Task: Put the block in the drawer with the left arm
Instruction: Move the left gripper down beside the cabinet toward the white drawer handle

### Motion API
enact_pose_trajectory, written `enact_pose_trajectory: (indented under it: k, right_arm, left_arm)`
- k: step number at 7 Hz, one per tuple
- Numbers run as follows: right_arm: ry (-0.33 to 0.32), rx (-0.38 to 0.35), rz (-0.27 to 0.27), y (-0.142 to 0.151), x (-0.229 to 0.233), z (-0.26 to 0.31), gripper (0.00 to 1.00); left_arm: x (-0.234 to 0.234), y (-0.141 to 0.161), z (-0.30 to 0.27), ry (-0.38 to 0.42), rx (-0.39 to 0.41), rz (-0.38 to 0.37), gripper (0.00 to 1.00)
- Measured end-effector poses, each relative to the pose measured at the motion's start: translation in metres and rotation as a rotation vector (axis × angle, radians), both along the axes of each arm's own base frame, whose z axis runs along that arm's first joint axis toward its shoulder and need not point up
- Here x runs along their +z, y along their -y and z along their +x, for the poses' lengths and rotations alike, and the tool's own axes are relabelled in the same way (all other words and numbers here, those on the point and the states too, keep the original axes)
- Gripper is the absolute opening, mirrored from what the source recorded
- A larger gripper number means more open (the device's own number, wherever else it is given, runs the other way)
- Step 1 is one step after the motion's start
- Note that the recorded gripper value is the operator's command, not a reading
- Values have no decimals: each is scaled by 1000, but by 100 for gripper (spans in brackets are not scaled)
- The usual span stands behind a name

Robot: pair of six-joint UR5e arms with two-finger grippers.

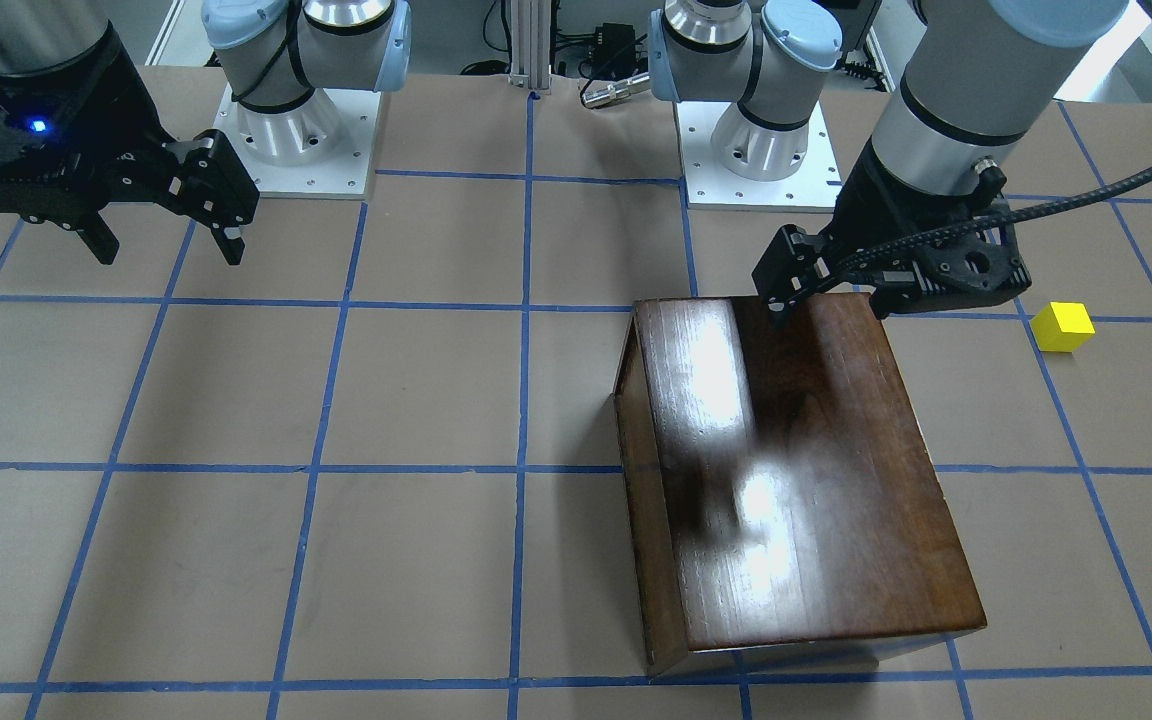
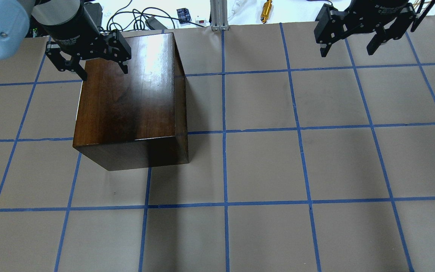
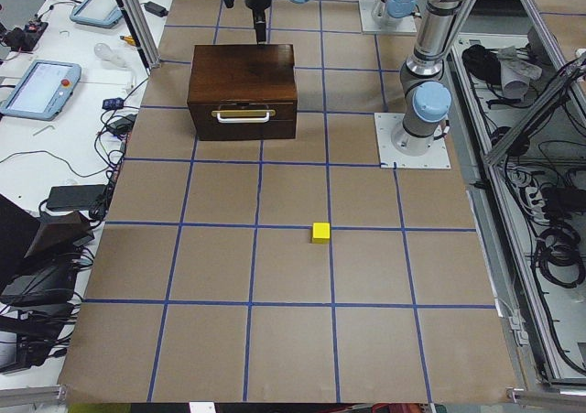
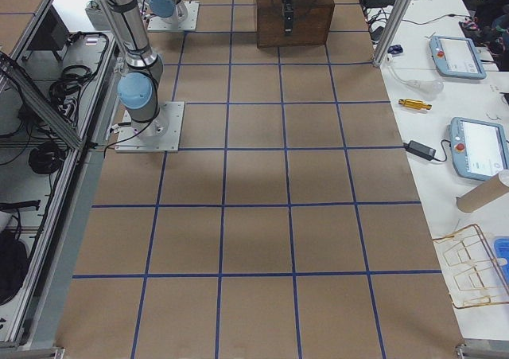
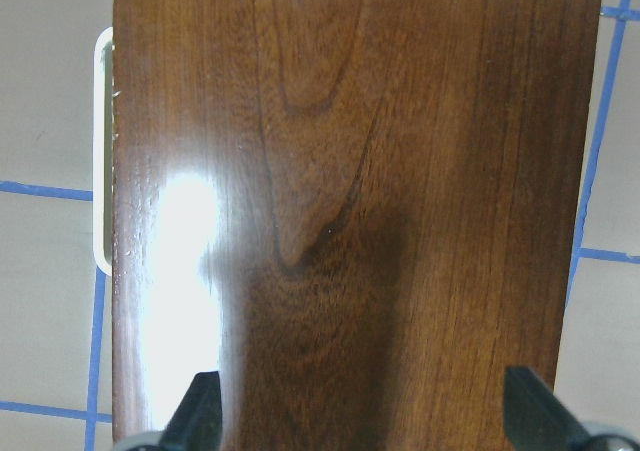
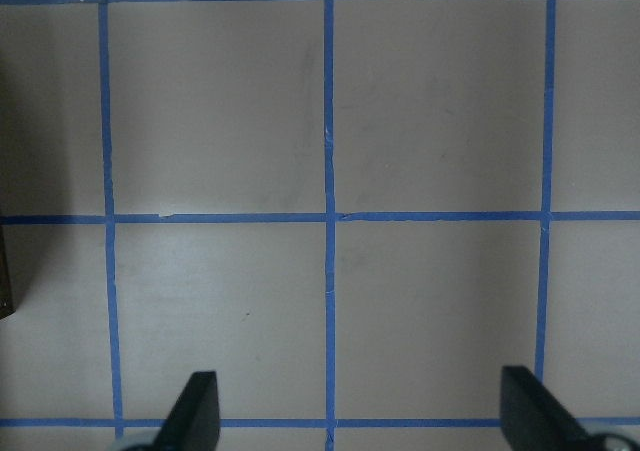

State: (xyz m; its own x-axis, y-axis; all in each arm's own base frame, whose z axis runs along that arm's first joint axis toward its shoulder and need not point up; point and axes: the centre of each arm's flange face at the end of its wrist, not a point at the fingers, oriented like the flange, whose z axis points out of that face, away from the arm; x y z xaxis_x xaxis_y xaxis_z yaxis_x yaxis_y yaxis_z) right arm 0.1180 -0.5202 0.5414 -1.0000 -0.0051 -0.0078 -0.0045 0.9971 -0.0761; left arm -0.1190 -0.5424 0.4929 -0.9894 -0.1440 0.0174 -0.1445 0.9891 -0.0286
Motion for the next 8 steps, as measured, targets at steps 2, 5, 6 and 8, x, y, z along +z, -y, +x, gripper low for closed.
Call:
enact_pose_trajectory:
  k: [2,5,6,8]
  right_arm:
    - [-1,0,-1,0,0,0,100]
    - [-1,0,-1,0,0,0,100]
    - [-1,0,-1,0,1,0,100]
    - [-1,-1,0,0,0,0,100]
  left_arm:
    - [2,0,3,-3,-35,-3,100]
    - [6,5,41,-3,-30,11,100]
    - [4,9,82,-19,-9,20,100]
    - [-12,17,164,-81,47,37,100]
